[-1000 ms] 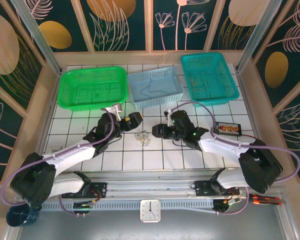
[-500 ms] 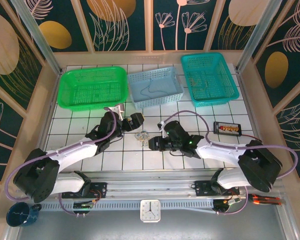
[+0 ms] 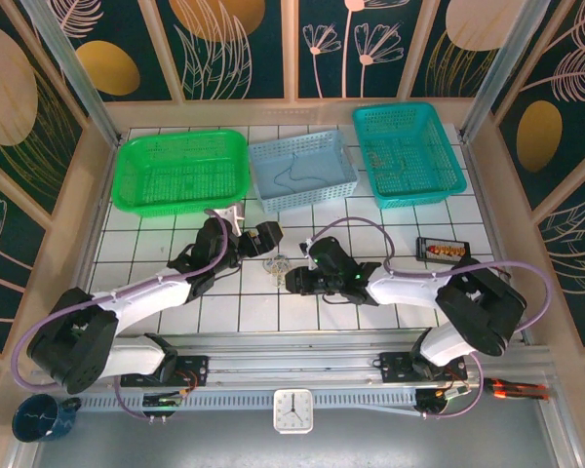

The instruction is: Untangle the cables

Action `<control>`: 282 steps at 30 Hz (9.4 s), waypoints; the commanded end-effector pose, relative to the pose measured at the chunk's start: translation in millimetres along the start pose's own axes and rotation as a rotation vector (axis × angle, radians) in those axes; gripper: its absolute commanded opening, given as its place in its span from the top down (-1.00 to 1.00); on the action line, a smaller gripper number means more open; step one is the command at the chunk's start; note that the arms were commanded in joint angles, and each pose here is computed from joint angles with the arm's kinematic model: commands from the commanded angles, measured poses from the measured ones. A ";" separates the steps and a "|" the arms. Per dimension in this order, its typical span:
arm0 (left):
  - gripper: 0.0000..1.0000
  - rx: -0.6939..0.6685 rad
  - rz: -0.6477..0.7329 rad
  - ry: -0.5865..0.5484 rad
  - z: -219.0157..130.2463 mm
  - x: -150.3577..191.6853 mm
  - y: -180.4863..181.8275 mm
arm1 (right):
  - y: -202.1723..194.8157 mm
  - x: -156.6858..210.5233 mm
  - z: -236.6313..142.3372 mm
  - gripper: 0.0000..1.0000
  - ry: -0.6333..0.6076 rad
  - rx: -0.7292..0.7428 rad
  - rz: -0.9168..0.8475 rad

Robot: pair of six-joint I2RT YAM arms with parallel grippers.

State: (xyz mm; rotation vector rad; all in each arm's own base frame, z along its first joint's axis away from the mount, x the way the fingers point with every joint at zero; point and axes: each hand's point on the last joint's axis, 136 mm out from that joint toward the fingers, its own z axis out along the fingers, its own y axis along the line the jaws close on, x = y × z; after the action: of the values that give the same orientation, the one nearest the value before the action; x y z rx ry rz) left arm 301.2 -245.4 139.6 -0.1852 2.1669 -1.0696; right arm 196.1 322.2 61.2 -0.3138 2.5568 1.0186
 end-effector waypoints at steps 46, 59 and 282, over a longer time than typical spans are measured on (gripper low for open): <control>-0.53 0.137 0.037 0.128 12.2 30.0 -7.7 | -0.3 -74.4 -50.2 1.00 -0.230 -0.283 0.049; 0.00 0.138 0.153 0.237 21.7 56.7 3.1 | -9.2 -68.8 -43.1 1.00 -0.214 -0.262 0.071; -0.98 0.039 0.173 0.233 1.7 58.1 -0.4 | -17.7 -29.8 -6.5 0.91 -0.223 0.011 -0.194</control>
State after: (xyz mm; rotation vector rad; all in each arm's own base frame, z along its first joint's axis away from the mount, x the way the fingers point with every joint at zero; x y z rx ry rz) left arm 262.7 -271.8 119.0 0.1536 2.2887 -1.0682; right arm 214.6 294.2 49.8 -0.4075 2.3523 0.8846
